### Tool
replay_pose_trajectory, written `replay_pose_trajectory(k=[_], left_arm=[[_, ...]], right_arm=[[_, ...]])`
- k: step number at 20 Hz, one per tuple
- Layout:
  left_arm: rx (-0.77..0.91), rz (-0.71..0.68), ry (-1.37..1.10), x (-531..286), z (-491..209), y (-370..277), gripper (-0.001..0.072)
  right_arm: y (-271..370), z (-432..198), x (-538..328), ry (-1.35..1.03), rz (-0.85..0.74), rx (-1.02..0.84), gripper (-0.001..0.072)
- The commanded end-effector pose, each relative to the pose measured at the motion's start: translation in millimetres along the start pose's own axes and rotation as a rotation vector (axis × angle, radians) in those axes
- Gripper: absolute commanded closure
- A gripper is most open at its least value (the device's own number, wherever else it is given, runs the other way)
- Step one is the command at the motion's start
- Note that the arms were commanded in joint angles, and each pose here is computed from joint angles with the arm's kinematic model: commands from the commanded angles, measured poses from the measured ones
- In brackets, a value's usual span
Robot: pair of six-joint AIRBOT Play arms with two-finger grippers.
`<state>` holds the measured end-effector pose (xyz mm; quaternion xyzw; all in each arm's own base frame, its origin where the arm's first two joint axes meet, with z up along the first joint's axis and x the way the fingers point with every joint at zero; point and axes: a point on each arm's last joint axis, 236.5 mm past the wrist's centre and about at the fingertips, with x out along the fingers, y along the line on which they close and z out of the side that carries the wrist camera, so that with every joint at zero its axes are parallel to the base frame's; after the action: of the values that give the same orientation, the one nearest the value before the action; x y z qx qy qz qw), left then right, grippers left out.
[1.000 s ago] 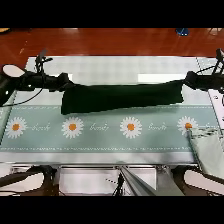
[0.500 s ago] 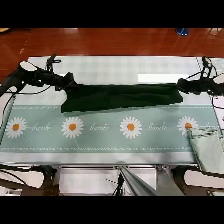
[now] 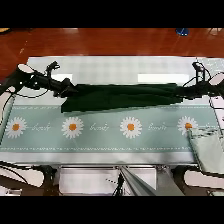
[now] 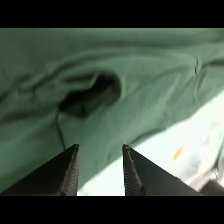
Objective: Fold the shirts.
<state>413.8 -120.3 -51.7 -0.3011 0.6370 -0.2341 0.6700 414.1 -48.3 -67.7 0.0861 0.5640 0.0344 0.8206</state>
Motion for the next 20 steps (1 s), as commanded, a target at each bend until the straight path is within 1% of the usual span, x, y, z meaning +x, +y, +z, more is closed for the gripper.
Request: replay_pose_trajectory(k=[1, 2, 4, 6, 7, 9, 12, 14, 17, 18, 19, 20], left_arm=[[-0.004, -0.029, 0.071, -6.6, -17.6, -4.9, 0.0373], [0.008, -0.032, 0.076, -7.9, -19.3, -7.1, 0.0374], [0.021, -0.04, 0.074, -10.3, -20.0, -11.4, 0.0375], [0.026, -0.04, 0.071, -11.3, -19.8, -12.5, 0.038], [0.026, -0.04, 0.071, -11.3, -19.8, -12.4, 0.038], [0.042, -0.041, 0.072, -11.2, -20.0, -12.7, 0.038], [0.048, -0.051, 0.078, -10.9, -21.5, -15.4, 0.0381], [0.049, -0.051, 0.079, -10.7, -21.8, -15.7, 0.0381], [0.046, -0.067, 0.08, -11.0, -21.9, -19.5, 0.0382], [0.043, -0.078, 0.078, -11.2, -21.6, -22.0, 0.0382], [0.043, -0.085, 0.076, -11.5, -21.3, -24.1, 0.0383], [0.046, -0.088, 0.072, -12.6, -20.9, -25.7, 0.0394]], right_arm=[[-11.3, 3.7, -10.7, -0.018, -0.053, 0.006, 0.0194], [-16.1, 13.4, -19.1, -0.061, -0.062, 0.052, 0.0163], [-27.2, 28.3, -33.8, -0.121, -0.03, 0.162, 0.0162], [-32.5, 36.7, -43.3, -0.171, 0.081, 0.3, 0.0157], [-33.6, 36.4, -45.0, -0.174, 0.149, 0.357, 0.013], [-30.2, 24.2, -38.1, -0.118, 0.265, 0.426, 0.0116], [-7.7, -6.9, -13.4, 0.042, 0.399, 0.421, 0.0109], [11.6, -7.7, 3.7, 0.072, 0.473, 0.426, 0.0109], [26.2, 3.3, 33.1, 0.051, 0.471, 0.456, 0.0109], [29.2, 8.6, 41.0, 0.033, 0.454, 0.461, 0.0131], [34.5, 14.7, 46.0, 0.013, 0.441, 0.458, 0.0243], [41.0, 21.8, 46.2, -0.007, 0.446, 0.453, 0.0472]])
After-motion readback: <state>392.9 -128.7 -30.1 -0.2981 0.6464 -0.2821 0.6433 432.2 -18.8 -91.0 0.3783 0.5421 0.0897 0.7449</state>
